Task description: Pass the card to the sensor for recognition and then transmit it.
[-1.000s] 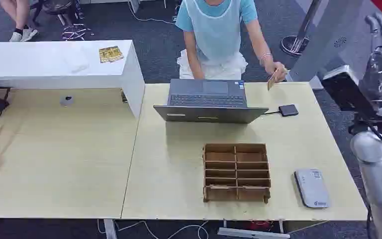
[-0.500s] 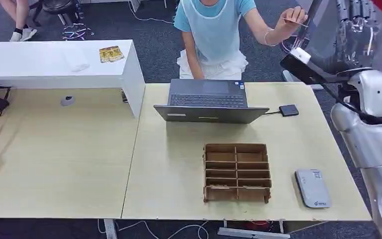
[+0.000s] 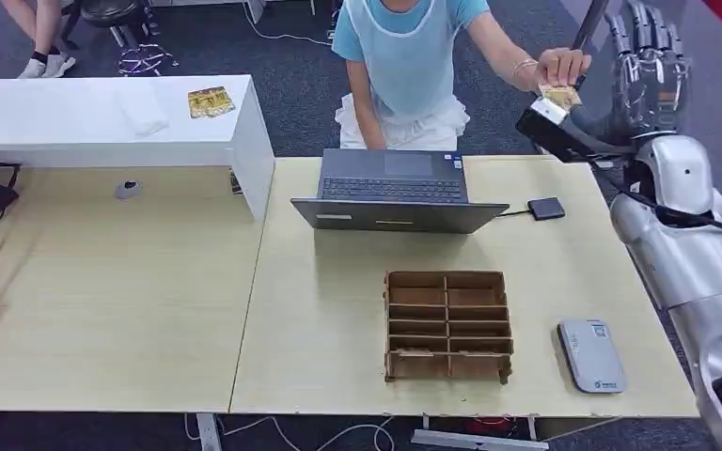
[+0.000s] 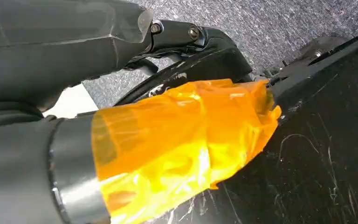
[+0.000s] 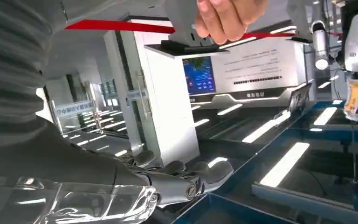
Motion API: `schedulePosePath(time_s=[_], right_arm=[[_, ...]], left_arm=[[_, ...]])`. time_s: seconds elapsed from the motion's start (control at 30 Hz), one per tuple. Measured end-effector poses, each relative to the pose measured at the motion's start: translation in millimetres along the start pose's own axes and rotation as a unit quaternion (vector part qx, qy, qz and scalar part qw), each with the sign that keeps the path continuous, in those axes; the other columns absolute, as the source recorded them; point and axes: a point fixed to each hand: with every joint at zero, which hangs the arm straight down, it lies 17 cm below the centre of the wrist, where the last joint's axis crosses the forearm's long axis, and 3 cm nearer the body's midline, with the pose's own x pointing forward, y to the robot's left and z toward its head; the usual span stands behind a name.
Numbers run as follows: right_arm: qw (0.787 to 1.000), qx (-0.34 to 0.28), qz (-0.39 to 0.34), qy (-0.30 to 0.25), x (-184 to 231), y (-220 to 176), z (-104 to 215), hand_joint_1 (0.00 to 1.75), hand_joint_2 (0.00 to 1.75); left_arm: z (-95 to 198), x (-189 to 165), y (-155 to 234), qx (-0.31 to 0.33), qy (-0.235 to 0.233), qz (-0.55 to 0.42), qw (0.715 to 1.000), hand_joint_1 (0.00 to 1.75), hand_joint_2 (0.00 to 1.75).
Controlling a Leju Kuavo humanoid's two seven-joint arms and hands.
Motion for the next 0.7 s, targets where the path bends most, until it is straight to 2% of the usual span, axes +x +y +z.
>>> schedulePosePath(time_s=[0.07, 0.1, 0.47, 0.5, 0.53, 0.57, 0.7], right_arm=[[1.000, 0.004, 0.001, 0.003, -2, 4, 1, 0.05, 1.75], [1.000, 0.006, 0.000, 0.005, -4, 6, 2, 0.00, 1.75], [1.000, 0.022, 0.002, 0.013, -13, 18, 8, 0.00, 1.75], [1.000, 0.022, 0.002, 0.012, -14, 19, 8, 1.55, 1.75], [1.000, 0.023, 0.002, 0.013, -14, 19, 8, 1.55, 1.75], [1.000, 0.024, 0.003, 0.012, -15, 20, 9, 1.75, 1.75], [1.000, 0.026, 0.004, 0.013, -17, 21, 10, 1.75, 1.75]], left_arm=[[0, 0, 0, 0.000, 0.000, -0.001, 1.000, 0.00, 0.00], [0, 0, 0, 0.000, 0.000, -0.001, 1.000, 0.00, 0.00], [0, 0, 0, 0.001, -0.001, -0.002, 1.000, 0.00, 0.00], [0, 0, 0, 0.001, -0.002, -0.002, 1.000, 0.00, 0.00], [0, 0, 0, 0.001, -0.002, -0.002, 1.000, 0.00, 0.00], [0, 0, 1, 0.001, -0.002, -0.002, 1.000, 0.00, 0.00], [0, 0, 0, 0.001, -0.002, -0.002, 1.000, 0.00, 0.00]])
